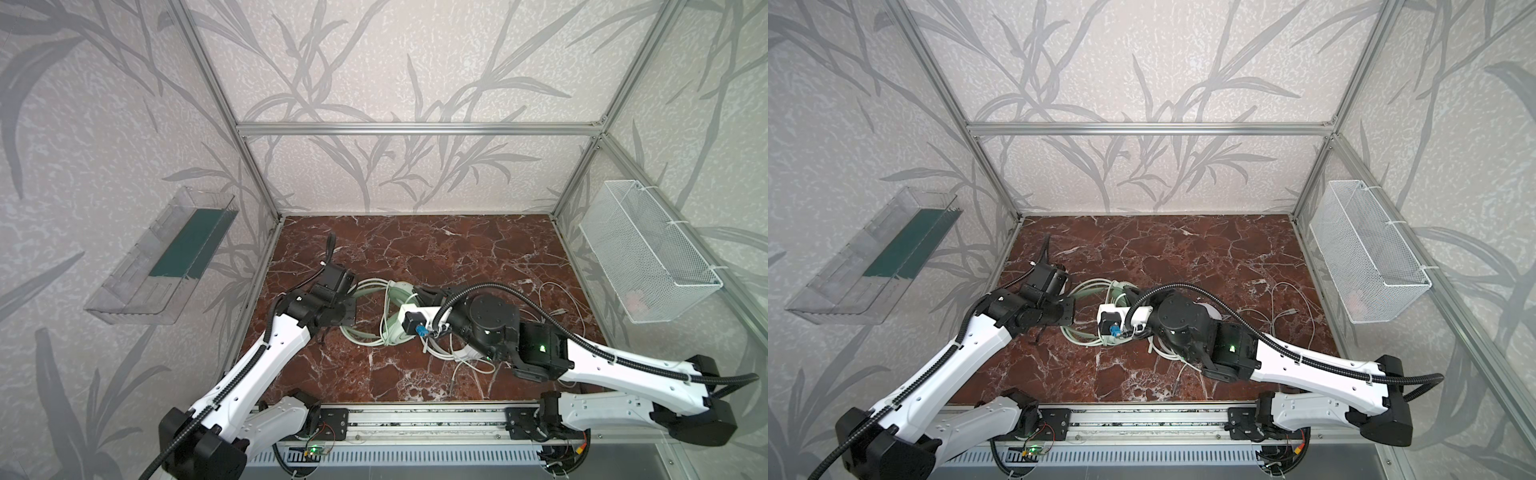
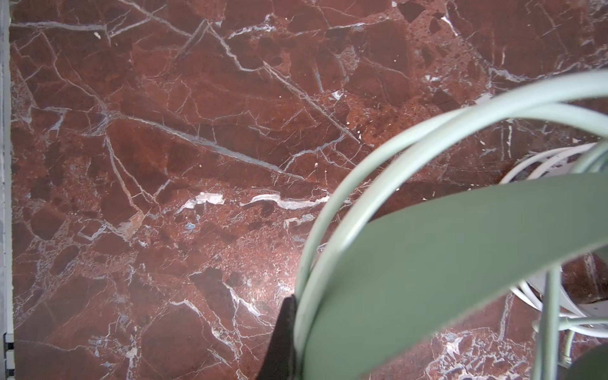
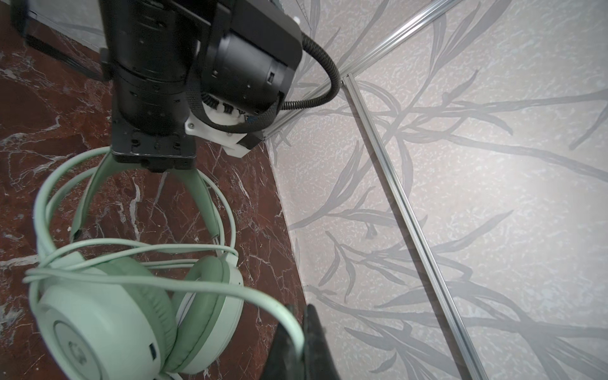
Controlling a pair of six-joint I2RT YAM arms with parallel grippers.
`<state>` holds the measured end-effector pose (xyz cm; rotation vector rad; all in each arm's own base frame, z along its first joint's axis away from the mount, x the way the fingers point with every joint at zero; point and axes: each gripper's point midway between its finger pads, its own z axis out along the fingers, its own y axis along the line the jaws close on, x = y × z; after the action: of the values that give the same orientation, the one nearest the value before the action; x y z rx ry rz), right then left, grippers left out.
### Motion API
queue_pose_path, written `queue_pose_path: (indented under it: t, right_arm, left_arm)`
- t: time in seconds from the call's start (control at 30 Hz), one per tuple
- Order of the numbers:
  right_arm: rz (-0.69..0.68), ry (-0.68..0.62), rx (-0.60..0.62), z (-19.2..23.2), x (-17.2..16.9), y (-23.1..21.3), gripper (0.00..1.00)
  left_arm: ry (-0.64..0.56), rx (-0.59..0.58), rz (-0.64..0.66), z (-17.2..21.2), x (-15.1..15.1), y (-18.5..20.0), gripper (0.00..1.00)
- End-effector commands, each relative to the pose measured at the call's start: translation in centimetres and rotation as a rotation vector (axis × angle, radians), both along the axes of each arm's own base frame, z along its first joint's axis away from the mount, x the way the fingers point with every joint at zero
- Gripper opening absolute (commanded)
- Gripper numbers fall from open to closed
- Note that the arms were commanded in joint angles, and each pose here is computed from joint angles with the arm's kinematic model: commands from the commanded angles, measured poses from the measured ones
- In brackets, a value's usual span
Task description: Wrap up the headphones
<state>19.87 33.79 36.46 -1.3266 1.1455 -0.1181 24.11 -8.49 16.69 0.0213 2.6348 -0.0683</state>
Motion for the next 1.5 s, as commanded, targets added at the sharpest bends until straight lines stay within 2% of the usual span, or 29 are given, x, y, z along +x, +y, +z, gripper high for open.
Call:
queue_pose_path:
  t: [0.0,0.23,0.3,0.33,0.43,0.53,0.77,1.1,1.17,1.27,1.4,1.47]
  right_arm:
    - [0.018,0.007,0.08,3.2,1.2,0.8,0.01]
    - [-0.049,-0.02,-0.02,1.8,6.2,2.0,0.01]
    - [-0.058,-0.009,0.0,1.9,7.5,1.8,0.04]
    - [-0.082,0.006,0.027,2.1,9.0,0.9,0.06]
    - [-0.059,0.079,0.095,2.3,10.5,0.6,0.16]
    - [-0.012,0.144,0.12,1.9,10.9,1.5,0.23]
    - [0.001,0.254,0.09,-0.8,12.9,2.1,0.28]
    - [-0.023,0.43,0.173,-3.5,15.0,0.4,0.3]
    - [-0.021,0.447,0.188,-3.8,15.0,0.4,0.32]
    - [0.008,0.503,0.235,-3.9,14.8,0.5,0.41]
    - [-0.001,0.554,0.235,-4.9,15.4,0.6,0.42]
    - [0.037,0.592,0.302,-4.4,15.0,0.5,0.43]
  left_arm:
    - [-0.043,-0.015,-0.08,0.9,-0.2,-1.2,0.0]
    - [-0.06,-0.041,-0.157,1.3,-1.4,-2.6,0.0]
    - [-0.067,-0.055,-0.171,1.4,-1.7,-2.8,0.0]
    - [-0.068,-0.066,-0.18,1.5,-1.9,-3.0,0.0]
    - [-0.073,-0.106,-0.203,1.9,-2.3,-3.6,0.0]
    - [-0.076,-0.143,-0.223,2.2,-2.5,-4.3,0.0]
    - [-0.098,-0.172,-0.236,3.3,-3.0,-4.4,0.0]
    - [-0.139,-0.207,-0.235,7.2,-3.5,-4.3,0.0]
    - [-0.144,-0.195,-0.225,8.0,-3.6,-3.9,0.0]
    - [-0.151,-0.206,-0.232,9.4,-4.1,-3.8,0.0]
    - [-0.165,-0.236,-0.234,10.9,-4.8,-3.7,0.0]
    - [-0.182,-0.222,-0.218,11.7,-5.0,-3.1,0.0]
